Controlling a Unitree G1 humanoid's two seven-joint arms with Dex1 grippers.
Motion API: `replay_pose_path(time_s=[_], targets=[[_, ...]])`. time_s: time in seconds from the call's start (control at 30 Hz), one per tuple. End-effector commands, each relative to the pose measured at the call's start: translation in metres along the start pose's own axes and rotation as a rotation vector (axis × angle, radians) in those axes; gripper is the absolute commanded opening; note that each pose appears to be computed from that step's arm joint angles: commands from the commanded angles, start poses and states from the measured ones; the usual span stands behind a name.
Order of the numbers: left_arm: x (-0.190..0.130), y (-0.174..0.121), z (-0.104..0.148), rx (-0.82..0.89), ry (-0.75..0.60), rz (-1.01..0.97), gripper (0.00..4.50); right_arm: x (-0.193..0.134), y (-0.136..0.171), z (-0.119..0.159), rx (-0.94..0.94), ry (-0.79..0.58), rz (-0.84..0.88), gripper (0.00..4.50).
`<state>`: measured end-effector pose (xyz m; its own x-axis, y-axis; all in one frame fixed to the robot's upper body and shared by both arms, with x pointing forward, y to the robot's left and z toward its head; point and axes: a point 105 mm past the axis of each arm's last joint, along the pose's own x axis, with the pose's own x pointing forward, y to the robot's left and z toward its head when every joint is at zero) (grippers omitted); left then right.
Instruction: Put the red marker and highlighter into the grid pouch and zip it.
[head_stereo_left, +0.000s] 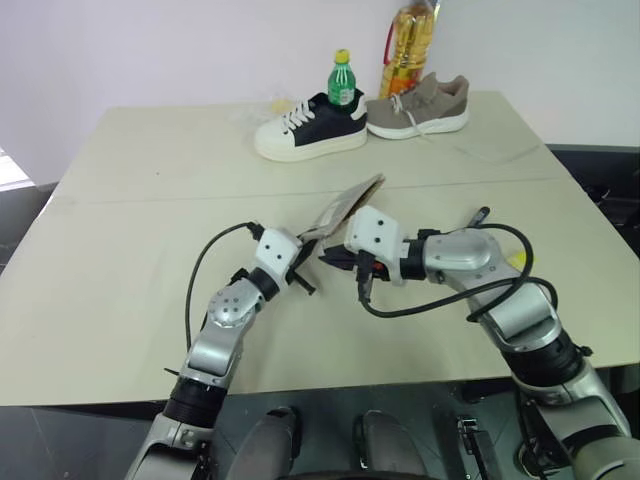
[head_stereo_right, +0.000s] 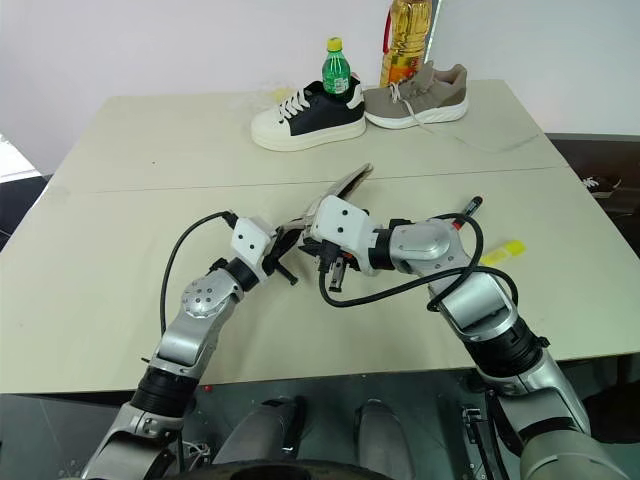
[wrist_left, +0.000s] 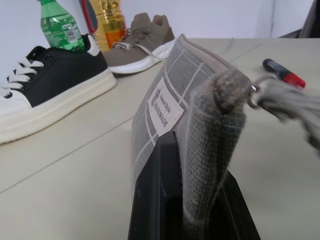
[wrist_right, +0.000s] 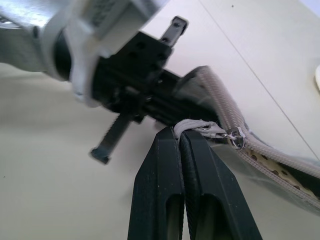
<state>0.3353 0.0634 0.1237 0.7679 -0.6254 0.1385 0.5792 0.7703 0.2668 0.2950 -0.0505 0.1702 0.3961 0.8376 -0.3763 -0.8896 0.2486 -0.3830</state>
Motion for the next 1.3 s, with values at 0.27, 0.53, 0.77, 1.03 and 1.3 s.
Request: replay_pose_path(time_s=[0.27, 0.53, 0.77, 1.03, 1.3], targets=[[-0.004, 0.011, 0.007, 0.04, -0.048, 0.017, 0.0, -0.037, -0.036, 0.005, 0.162, -0.077, -0.14, 1.53], [-0.015, 0.014, 0.007, 0.064, -0.047, -0.007, 0.0, -0.129, -0.13, -0.102, 0.61, 0.175, -0.809, 3.56], [-0.015, 0.006, 0.012, 0.084, -0.071, -0.078, 0.0, -0.152, -0.143, -0.158, 0.795, 0.308, -1.083, 4.48], [-0.014, 0.002, 0.014, 0.094, -0.076, -0.104, 0.0, -0.134, -0.137, -0.175, 0.944, 0.318, -1.089, 4.48], [-0.015, 0.003, 0.015, 0.09, -0.077, -0.099, 0.0, -0.125, -0.135, -0.171, 0.945, 0.305, -1.07, 1.05]])
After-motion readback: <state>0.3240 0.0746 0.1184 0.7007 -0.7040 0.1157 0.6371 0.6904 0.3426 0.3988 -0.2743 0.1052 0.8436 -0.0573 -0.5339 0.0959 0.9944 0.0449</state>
